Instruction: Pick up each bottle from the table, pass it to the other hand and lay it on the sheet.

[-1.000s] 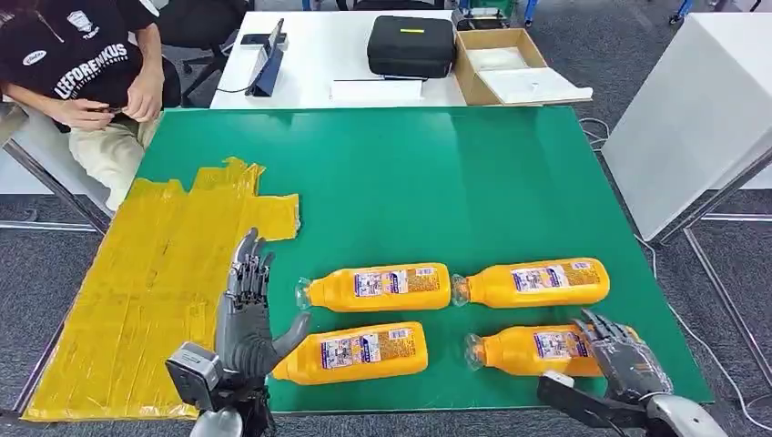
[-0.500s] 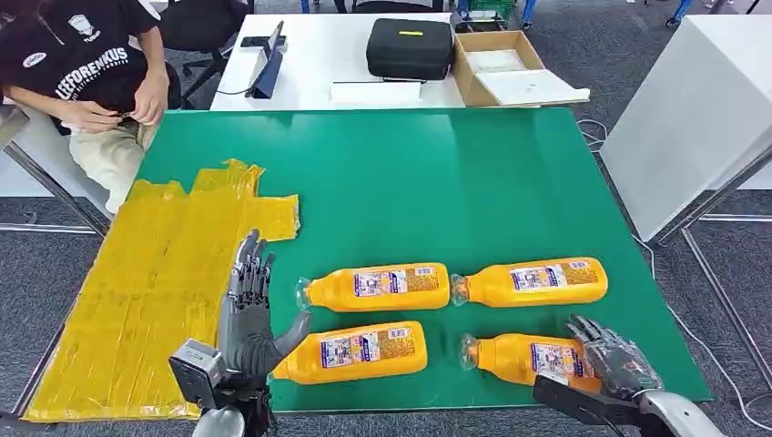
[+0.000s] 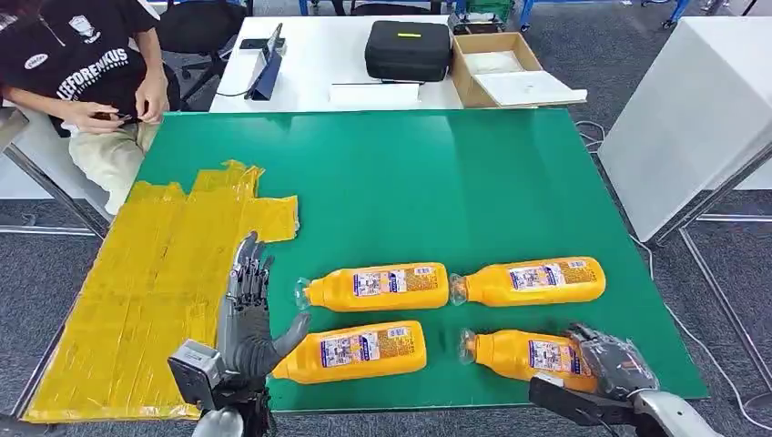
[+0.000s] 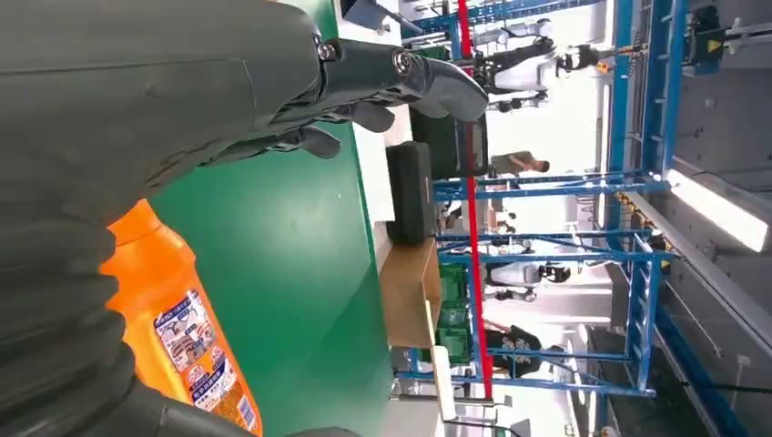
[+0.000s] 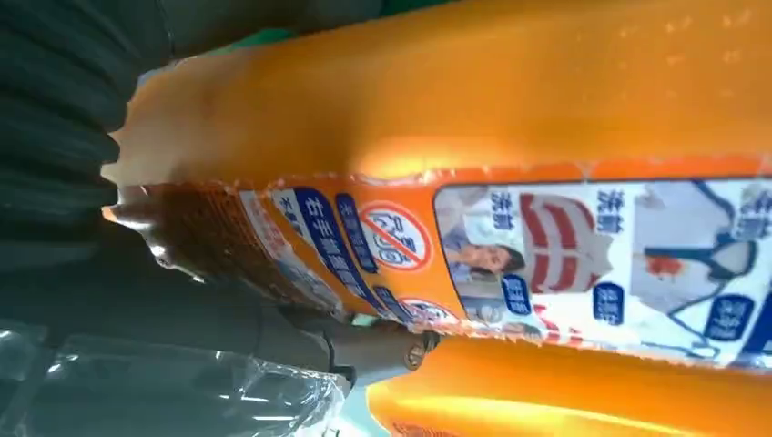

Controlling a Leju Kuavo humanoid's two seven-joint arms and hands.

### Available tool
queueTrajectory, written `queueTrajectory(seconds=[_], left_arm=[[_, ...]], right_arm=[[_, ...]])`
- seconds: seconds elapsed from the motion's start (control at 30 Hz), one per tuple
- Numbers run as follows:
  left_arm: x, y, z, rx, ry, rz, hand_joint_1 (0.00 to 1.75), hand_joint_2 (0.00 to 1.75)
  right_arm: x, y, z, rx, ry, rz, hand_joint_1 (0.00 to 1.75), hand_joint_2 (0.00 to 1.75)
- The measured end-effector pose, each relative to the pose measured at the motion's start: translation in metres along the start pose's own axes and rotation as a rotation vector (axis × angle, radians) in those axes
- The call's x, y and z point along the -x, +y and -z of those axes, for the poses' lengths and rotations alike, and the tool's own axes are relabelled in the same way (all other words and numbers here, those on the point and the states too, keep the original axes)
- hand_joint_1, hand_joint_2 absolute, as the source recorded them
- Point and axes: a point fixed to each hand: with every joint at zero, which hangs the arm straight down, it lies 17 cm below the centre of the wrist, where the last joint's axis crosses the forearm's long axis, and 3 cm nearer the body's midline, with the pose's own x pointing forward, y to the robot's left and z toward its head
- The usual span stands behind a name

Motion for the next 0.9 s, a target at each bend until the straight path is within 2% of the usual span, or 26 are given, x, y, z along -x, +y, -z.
queueTrajectory(seconds=[0.33, 0.6, 0.77, 0.9], left_arm=[[0.001, 0.001, 0.000, -0.002, 0.002, 0.002, 0.00, 1.75], [0.004, 0.005, -0.001, -0.021, 0.009, 0.005, 0.00, 1.75], [0.006, 0.008, -0.004, -0.028, 0.016, 0.013, 0.00, 1.75], [0.007, 0.009, -0.006, -0.026, 0.020, 0.025, 0.00, 1.75]], right_arm=[[-0.001, -0.004, 0.004, 0.010, -0.002, 0.000, 1.68, 1.75], [-0.009, -0.015, 0.010, 0.058, -0.035, -0.001, 1.75, 1.75], [-0.044, -0.032, 0.012, 0.150, -0.121, 0.045, 1.75, 1.75], [-0.090, -0.082, 0.006, 0.323, -0.245, 0.153, 1.75, 1.75]])
